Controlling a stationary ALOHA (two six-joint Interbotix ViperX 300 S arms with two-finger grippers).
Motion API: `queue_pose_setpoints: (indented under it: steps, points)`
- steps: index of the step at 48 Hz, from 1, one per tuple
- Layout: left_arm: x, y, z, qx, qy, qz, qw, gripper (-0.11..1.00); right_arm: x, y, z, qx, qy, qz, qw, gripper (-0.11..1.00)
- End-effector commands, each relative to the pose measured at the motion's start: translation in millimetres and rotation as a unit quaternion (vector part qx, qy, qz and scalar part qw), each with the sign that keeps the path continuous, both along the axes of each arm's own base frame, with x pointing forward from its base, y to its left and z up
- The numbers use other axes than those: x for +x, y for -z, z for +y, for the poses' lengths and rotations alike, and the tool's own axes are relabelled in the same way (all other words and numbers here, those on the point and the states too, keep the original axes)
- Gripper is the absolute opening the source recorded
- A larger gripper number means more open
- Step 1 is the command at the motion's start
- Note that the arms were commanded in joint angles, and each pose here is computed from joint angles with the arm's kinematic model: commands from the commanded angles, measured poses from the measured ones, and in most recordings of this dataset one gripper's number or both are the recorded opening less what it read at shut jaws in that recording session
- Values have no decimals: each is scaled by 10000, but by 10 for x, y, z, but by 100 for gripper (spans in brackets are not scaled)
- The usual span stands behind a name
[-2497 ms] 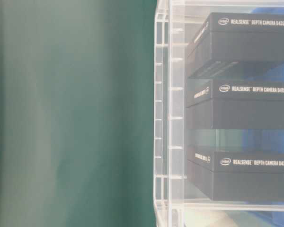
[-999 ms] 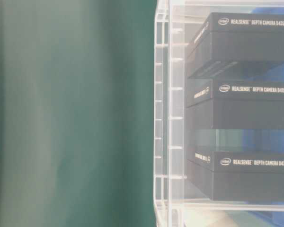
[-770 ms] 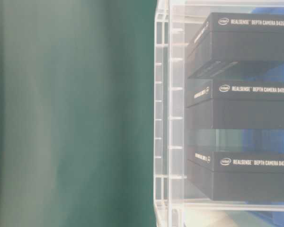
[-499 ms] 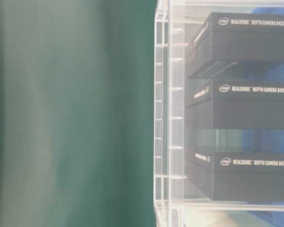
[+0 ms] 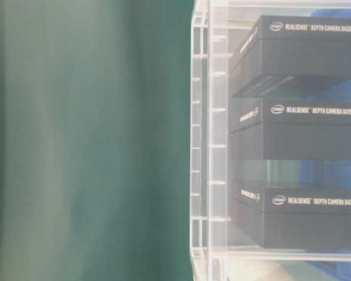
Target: Take the box out of the case with the right arm.
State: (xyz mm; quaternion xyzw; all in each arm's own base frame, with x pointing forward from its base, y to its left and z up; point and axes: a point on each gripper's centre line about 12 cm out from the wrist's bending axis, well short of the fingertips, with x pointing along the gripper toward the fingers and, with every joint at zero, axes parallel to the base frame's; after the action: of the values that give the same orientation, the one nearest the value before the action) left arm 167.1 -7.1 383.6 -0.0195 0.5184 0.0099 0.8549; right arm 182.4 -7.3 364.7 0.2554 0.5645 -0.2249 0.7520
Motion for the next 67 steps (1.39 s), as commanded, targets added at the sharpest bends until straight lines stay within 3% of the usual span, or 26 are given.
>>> queue_pose_setpoints:
  steps: [1, 5, 11, 19, 47, 53, 62, 67]
  points:
    - [14, -76, -7, 0, 21, -115, 9999, 0, 8, -76, -11, 192, 789, -126, 9966, 0]
    - [14, -76, -7, 0, 21, -115, 9999, 0, 22, -65, -13, 417, 1642, -135, 9855, 0]
    - [18, -74, -7, 1, 21, -108, 9999, 0, 44, -44, -13, 706, 2754, -129, 9587, 0]
    - [14, -82, -7, 0, 21, -123, 9999, 0, 67, -27, -14, 924, 3646, -121, 9265, 0]
    - [18, -79, -7, -3, 14, -115, 9999, 0, 137, 30, -57, 827, 3640, 56, 9277, 0]
    - [18, -74, -7, -3, 14, -108, 9999, 0, 147, 49, -174, 763, 3714, 74, 9253, 0]
    - [18, -74, -7, -3, 14, -108, 9999, 0, 163, 99, -450, 576, 3607, 205, 9307, 0]
    - [18, -74, -7, -3, 14, -108, 9999, 0, 168, 138, -640, 501, 3650, 248, 9293, 0]
